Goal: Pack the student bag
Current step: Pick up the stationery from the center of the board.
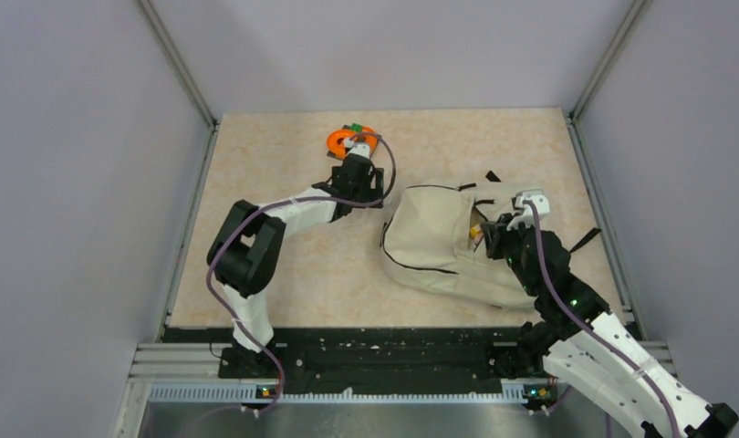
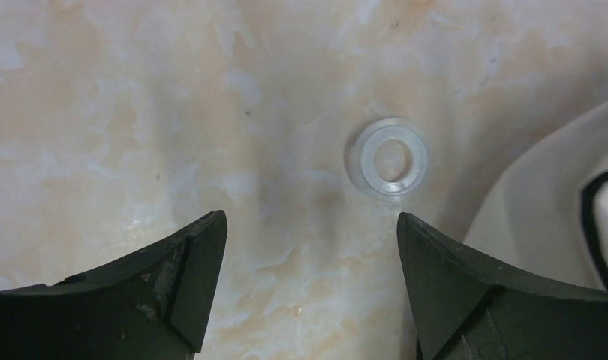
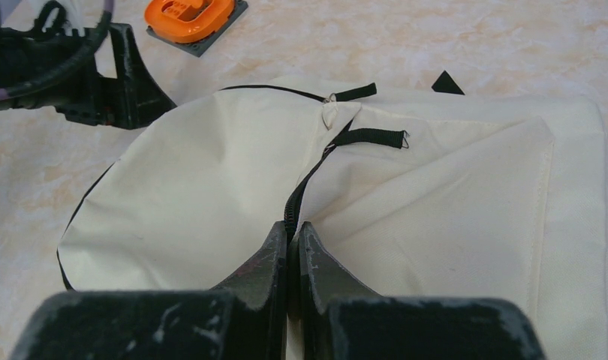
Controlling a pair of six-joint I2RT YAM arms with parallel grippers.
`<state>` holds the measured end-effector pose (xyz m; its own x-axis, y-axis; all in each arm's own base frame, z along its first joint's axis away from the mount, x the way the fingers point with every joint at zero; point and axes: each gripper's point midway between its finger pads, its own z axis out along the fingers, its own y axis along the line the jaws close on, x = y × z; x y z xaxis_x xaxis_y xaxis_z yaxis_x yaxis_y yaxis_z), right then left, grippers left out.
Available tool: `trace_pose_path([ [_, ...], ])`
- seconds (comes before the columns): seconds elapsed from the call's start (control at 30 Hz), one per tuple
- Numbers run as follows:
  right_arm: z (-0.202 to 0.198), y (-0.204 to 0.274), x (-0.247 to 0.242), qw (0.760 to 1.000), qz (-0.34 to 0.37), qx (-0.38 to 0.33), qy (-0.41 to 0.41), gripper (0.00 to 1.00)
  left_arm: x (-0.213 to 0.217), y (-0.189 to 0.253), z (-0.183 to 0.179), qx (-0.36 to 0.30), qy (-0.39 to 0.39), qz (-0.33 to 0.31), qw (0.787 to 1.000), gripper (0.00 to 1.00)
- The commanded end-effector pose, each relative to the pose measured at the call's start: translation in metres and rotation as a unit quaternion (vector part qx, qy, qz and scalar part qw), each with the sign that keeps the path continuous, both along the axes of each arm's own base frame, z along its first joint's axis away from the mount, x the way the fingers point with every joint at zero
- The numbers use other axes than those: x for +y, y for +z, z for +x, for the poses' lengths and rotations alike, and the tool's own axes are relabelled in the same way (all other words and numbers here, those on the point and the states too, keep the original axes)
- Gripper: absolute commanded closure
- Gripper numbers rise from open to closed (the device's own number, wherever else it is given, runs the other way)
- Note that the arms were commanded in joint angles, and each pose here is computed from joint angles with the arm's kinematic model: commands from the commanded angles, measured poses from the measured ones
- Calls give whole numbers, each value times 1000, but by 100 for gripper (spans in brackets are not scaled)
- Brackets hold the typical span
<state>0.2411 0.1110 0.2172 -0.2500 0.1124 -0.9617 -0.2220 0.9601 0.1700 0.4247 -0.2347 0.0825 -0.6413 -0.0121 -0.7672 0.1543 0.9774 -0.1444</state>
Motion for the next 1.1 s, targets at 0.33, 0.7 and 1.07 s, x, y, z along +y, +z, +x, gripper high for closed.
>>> trace_pose_path([
  [0.33,8,29,11,999,27,-32,13,100,-22,-16,52,-6,-7,-11,1000,20],
  [0.7,9,28,13,999,27,-29,15,100,-29,-35,44,20,-41,3,999,31],
  [1.07,8,26,13,999,29,-26,15,100,-14,-53,36,47,-38,66,996,40],
])
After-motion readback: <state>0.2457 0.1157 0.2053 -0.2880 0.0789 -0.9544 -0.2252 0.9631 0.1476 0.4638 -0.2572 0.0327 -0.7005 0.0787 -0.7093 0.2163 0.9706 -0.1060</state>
